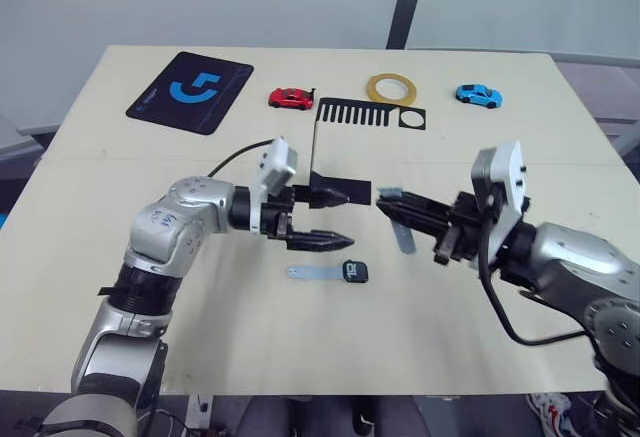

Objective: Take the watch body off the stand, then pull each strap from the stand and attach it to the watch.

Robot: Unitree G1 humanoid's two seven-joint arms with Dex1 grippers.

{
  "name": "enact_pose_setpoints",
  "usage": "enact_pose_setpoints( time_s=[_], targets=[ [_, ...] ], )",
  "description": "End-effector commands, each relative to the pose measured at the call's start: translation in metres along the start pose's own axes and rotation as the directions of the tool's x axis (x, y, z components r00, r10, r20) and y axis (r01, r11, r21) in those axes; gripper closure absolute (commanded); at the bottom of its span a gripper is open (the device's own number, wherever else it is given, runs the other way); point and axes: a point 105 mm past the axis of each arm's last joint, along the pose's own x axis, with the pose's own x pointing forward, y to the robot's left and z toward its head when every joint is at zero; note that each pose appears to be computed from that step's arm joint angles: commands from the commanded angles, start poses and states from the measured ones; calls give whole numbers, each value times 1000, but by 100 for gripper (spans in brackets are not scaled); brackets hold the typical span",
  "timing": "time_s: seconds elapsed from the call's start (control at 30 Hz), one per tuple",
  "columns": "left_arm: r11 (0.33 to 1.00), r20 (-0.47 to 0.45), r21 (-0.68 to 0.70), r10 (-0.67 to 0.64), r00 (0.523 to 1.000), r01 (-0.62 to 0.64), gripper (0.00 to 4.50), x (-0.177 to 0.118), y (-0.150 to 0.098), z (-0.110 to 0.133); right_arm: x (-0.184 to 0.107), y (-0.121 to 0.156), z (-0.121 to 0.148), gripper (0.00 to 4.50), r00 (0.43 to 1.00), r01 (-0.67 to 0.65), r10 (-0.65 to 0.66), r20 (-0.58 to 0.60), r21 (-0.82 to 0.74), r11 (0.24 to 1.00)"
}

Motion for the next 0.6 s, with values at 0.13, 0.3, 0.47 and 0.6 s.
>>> enact_pose_setpoints(
  time_s=[0.13, 0.3, 0.47, 0.6],
  targets=[
    [994, -125, 110, 38, 991, -25, 5, 14, -4, -29, -23, 13, -1, 450, 995, 11, -42, -89, -327, 945],
    [986, -180, 159, 77, 981, -48, 5, 25, -4, -49, -32, 27, -18, 450, 987, -37, -32, -157, -417, 908],
    [978, -191, 190, 124, 974, -87, 5, 39, 0, -58, -40, 26, -27, 450, 982, -16, -64, -178, -416, 909],
    [975, -230, 209, 121, 966, -72, 5, 46, -1, -70, -42, 26, -28, 450, 983, -5, -71, -172, -404, 915]
  ],
)
